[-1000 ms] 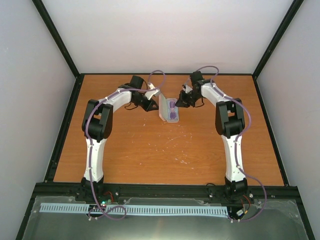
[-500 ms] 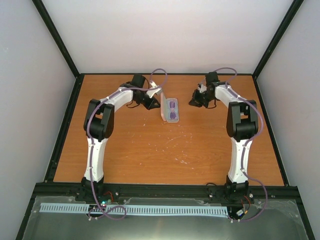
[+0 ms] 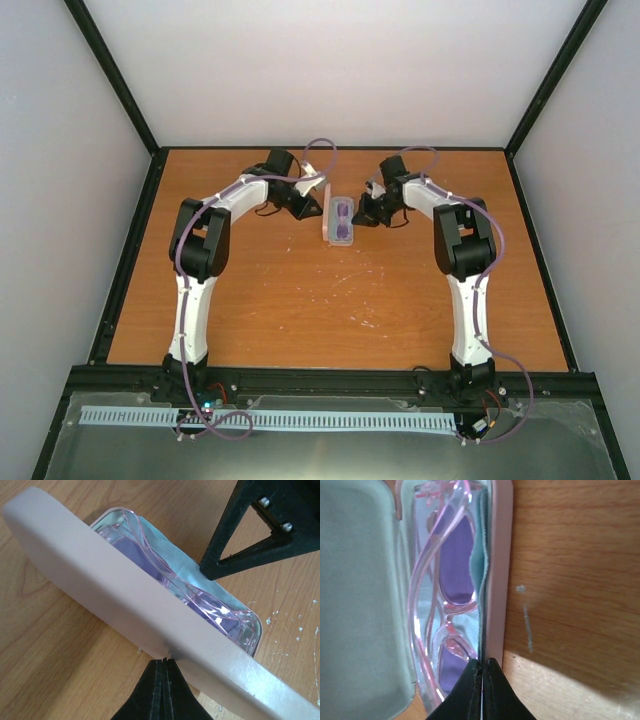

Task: Organize the sunglasses
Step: Close the sunglasses case at the center of the board.

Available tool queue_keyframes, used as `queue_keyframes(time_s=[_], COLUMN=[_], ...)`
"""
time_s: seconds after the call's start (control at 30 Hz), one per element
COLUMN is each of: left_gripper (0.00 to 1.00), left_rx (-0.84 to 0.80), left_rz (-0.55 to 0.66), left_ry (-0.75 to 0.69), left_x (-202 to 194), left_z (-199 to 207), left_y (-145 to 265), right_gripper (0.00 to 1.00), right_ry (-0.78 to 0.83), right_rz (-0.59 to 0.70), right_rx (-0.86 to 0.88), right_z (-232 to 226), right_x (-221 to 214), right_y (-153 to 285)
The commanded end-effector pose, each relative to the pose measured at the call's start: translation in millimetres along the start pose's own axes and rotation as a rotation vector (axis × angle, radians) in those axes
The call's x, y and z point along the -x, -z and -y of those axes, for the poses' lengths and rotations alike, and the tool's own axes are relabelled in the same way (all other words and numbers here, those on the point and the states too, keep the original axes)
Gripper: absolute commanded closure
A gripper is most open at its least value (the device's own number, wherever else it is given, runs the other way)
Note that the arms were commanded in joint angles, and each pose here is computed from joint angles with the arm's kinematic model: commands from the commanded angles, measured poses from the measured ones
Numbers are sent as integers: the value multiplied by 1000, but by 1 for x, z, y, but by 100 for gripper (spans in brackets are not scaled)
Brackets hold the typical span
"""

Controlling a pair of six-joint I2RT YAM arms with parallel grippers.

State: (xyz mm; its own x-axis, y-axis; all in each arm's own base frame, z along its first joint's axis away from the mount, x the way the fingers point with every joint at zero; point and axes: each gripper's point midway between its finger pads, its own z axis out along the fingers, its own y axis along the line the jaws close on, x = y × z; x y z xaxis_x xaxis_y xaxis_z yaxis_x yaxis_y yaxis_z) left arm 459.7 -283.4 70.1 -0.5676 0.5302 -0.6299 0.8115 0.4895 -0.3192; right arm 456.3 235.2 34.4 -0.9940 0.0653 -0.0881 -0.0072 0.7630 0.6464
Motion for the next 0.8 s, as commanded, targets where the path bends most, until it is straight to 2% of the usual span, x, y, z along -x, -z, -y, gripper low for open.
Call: queue_keyframes(time_s=[0.0,0.77], left_gripper=[100,100], left_rx=[-25,-105], left_rz=[17,-17], left_ry=[-23,-49], left_x=[13,8], left_z=[7,38], left_y=[-10,-49], right_gripper=[97,97], right_ry=[-7,25], right_rz=[-14,-30], right_rx=[19,46], right_z=[3,-5], right_x=[-9,-33], right_y=[-4,-9])
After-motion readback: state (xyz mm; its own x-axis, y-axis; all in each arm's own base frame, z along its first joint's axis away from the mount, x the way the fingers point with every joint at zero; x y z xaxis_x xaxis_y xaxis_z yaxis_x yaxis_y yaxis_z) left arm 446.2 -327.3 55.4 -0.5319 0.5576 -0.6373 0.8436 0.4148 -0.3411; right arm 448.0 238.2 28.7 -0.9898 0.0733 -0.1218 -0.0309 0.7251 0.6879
